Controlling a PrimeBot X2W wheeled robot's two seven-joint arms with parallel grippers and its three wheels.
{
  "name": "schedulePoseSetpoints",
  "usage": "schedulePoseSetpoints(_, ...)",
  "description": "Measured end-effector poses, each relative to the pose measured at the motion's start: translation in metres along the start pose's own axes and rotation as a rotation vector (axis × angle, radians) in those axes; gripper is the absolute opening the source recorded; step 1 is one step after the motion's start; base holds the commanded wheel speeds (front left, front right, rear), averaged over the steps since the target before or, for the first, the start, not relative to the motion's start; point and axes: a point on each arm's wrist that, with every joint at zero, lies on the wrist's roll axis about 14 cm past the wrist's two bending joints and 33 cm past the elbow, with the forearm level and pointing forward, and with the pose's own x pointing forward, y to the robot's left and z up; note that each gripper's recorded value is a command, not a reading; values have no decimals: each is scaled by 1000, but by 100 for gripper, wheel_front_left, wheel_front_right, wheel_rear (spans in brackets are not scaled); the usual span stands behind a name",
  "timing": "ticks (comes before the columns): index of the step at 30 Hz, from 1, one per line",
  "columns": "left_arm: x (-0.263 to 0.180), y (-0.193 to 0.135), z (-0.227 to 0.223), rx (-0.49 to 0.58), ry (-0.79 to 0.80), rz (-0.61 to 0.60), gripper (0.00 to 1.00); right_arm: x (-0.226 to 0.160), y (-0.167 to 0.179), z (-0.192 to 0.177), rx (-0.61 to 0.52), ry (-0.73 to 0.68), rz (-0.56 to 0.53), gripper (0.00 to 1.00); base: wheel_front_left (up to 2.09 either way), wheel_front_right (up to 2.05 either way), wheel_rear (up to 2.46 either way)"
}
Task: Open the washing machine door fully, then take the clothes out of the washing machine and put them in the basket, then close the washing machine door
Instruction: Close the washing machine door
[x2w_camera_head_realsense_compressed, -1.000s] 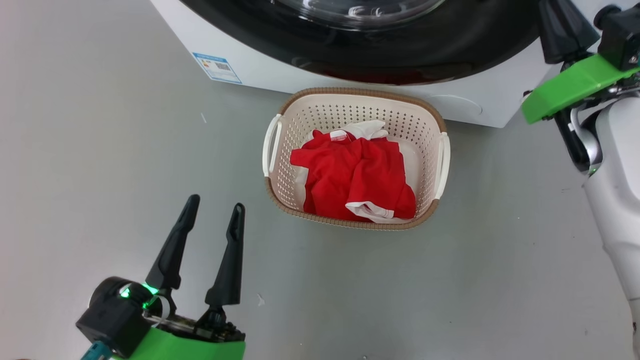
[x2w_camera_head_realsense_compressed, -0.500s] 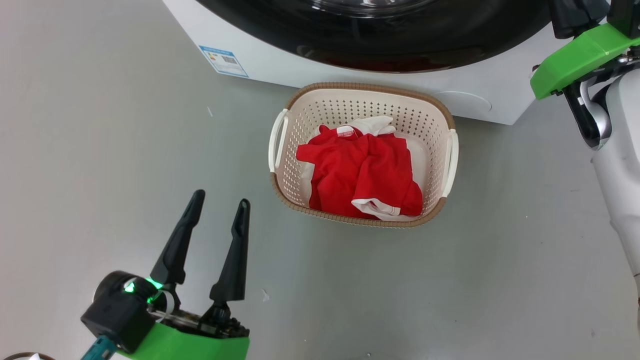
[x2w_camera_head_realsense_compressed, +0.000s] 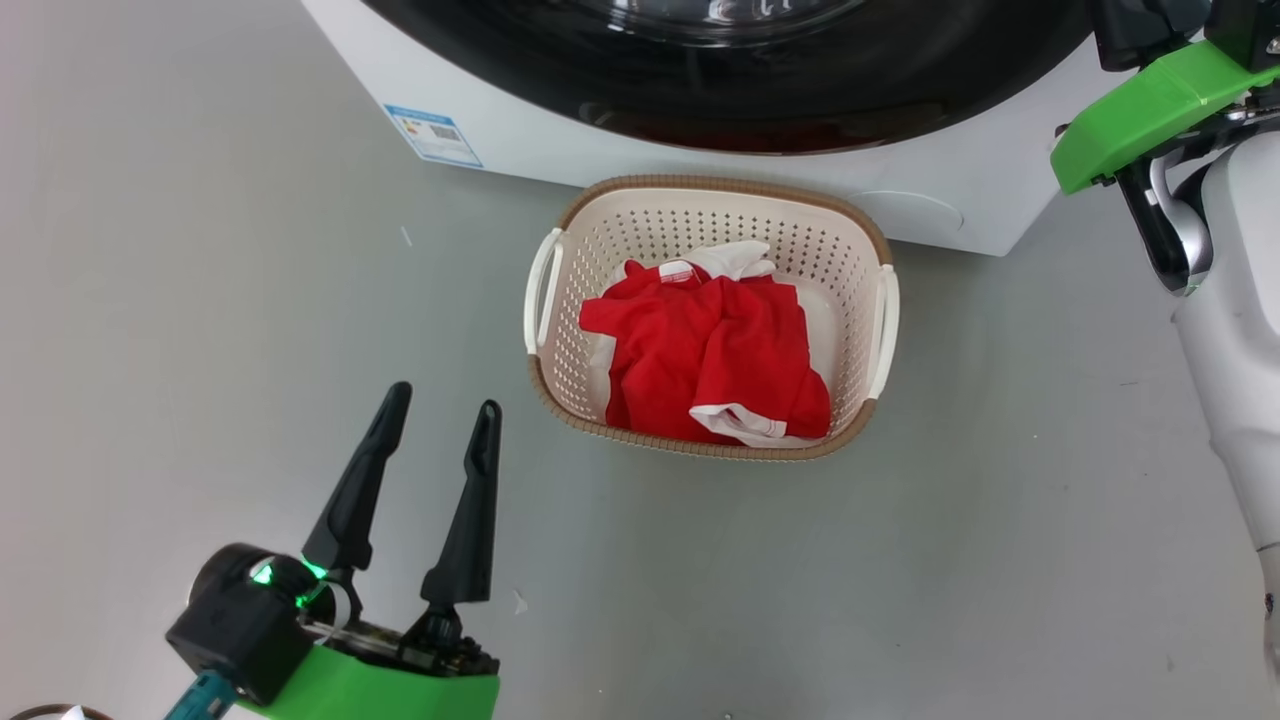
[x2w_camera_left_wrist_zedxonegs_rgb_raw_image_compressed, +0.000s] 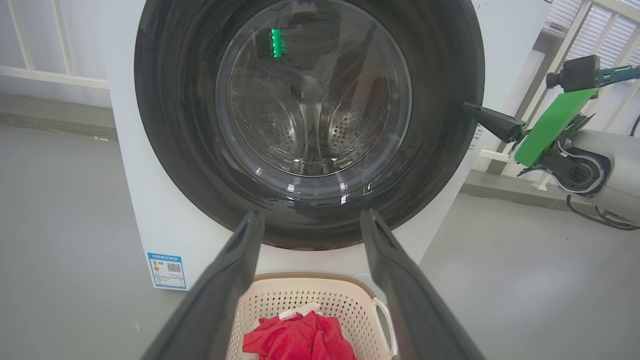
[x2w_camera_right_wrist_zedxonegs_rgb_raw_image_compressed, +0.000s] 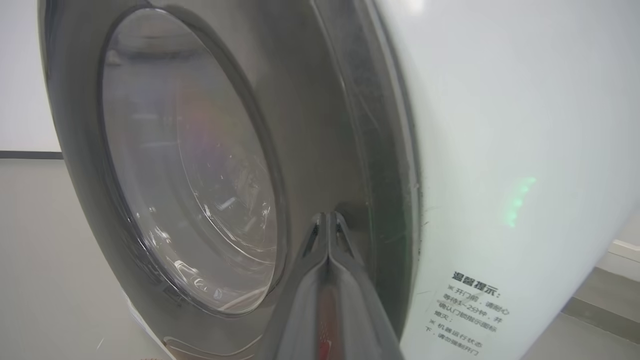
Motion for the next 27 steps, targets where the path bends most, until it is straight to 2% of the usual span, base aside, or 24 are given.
schedulePoseSetpoints(5, 1, -5, 1, -6, -5, -16, 100, -7, 0, 12, -1, -24, -8, 0, 0, 0, 0)
schedulePoseSetpoints(6, 1, -7, 2, -8, -8, -20, 100, -11, 1, 11, 0, -21, -8, 4, 0, 0, 0)
schedulePoseSetpoints(7, 1, -8, 3, -10, -10, -24, 100, -15, 3, 9, 2, -16, -8, 15, 0, 0, 0)
schedulePoseSetpoints(9, 1, -11, 4, -15, -14, -33, 100, -24, 5, 6, 10, -5, -8, 28, 0, 0, 0)
schedulePoseSetpoints(10, 1, -13, 4, -17, -16, -39, 100, -29, 6, 5, 11, -1, -8, 40, 0, 0, 0)
schedulePoseSetpoints(12, 1, -17, 6, -22, -20, -50, 100, -37, 9, 5, 13, 0, -7, 49, 0, 0, 0)
schedulePoseSetpoints(13, 1, -19, 6, -25, -21, -55, 100, -41, 11, 6, 17, -1, -6, 49, 0, 0, 0)
schedulePoseSetpoints(14, 0, -21, 6, -24, -21, -62, 100, -45, 14, 7, 19, -2, -3, 66, 0, 0, 0)
schedulePoseSetpoints(15, -1, -23, 7, -23, -21, -68, 100, -49, 16, 8, 19, -4, -2, 90, 0, 0, 0)
schedulePoseSetpoints(16, -1, -25, 8, -26, -24, -74, 100, -54, 17, 9, 18, -4, -1, 100, 0, 0, 0)
schedulePoseSetpoints(23, -4, -39, 11, -44, -33, -111, 100, -89, 20, 12, 36, -5, -20, 100, 0, 0, 0)
schedulePoseSetpoints(27, -3, -43, 15, -21, -45, -120, 100, -109, 18, 12, 47, -4, -49, 100, 0, 0, 0)
